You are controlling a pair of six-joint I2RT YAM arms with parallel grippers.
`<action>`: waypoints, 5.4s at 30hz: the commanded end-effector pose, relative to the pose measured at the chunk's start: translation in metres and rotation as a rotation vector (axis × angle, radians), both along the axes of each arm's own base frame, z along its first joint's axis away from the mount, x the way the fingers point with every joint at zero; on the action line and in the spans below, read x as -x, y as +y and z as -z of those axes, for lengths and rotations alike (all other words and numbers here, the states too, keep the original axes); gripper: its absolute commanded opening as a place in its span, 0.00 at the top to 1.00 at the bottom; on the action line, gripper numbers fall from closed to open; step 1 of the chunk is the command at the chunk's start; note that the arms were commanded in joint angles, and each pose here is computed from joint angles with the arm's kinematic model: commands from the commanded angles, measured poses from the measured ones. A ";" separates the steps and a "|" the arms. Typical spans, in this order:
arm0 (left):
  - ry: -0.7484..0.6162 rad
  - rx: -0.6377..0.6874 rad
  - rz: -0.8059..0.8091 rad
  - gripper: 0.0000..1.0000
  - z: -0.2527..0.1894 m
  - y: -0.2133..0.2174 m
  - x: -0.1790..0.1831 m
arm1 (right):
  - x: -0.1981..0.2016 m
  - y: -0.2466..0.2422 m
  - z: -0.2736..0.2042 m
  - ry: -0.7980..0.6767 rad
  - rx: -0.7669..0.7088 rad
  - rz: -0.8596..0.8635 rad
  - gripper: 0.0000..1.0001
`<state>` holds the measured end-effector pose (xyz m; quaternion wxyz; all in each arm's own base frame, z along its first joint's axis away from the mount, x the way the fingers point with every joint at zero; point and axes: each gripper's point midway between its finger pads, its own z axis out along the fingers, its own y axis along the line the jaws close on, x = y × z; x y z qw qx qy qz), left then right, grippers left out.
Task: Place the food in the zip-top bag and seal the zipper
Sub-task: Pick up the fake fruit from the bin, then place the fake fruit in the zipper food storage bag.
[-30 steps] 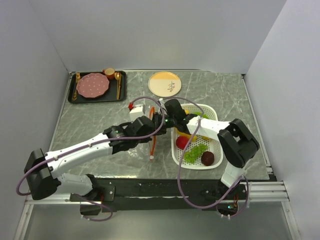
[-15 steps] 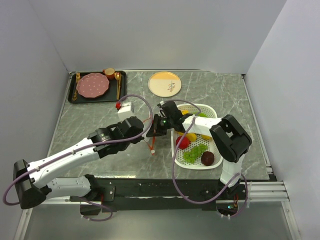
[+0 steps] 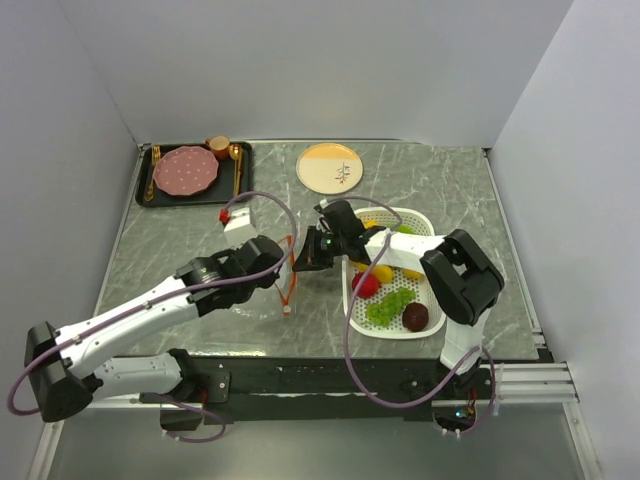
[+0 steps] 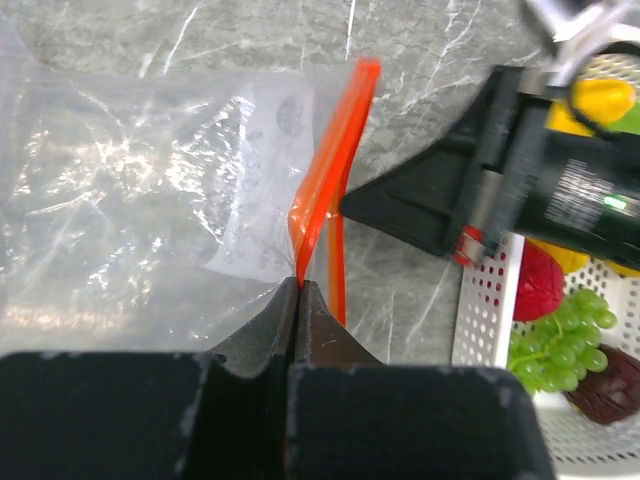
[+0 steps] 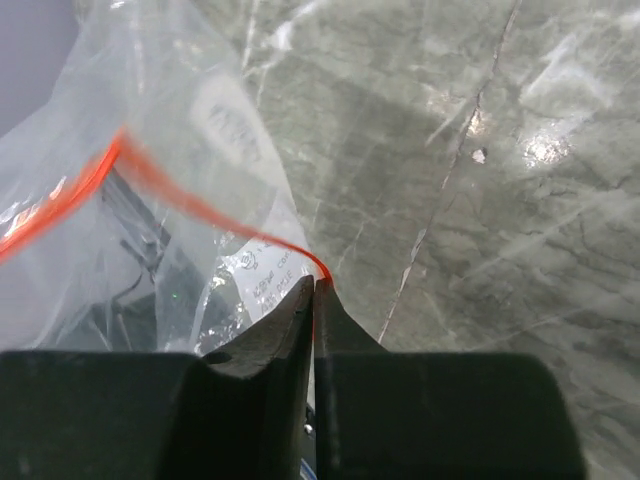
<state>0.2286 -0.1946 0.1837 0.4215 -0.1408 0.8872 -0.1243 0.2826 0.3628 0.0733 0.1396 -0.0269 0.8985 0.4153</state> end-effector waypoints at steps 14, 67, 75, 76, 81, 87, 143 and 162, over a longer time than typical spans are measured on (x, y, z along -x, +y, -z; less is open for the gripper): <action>-0.052 0.011 0.082 0.99 -0.003 -0.029 -0.025 | -0.005 -0.113 -0.082 -0.303 0.237 0.316 0.59; -0.105 0.041 0.178 0.99 -0.011 -0.047 -0.029 | -0.060 -0.264 0.006 -0.124 0.666 0.466 0.18; -0.103 0.041 0.176 0.99 -0.008 -0.047 -0.029 | -0.047 -0.252 -0.001 -0.153 0.587 0.405 0.09; -0.106 0.044 0.174 0.99 -0.009 -0.047 -0.029 | -0.046 -0.250 -0.003 -0.160 0.578 0.403 0.08; -0.108 0.051 0.169 0.99 -0.009 -0.046 -0.029 | -0.048 -0.253 -0.003 -0.168 0.592 0.417 0.05; -0.103 0.043 0.169 0.99 -0.008 -0.045 -0.029 | -0.057 -0.251 0.006 -0.141 0.606 0.416 0.11; -0.122 0.137 0.218 0.99 -0.021 -0.070 -0.032 | 0.002 -0.053 -0.122 -0.260 -0.148 0.092 0.76; -0.150 0.153 0.190 0.99 -0.030 -0.057 -0.028 | -0.002 -0.036 -0.109 -0.275 -0.074 0.078 0.07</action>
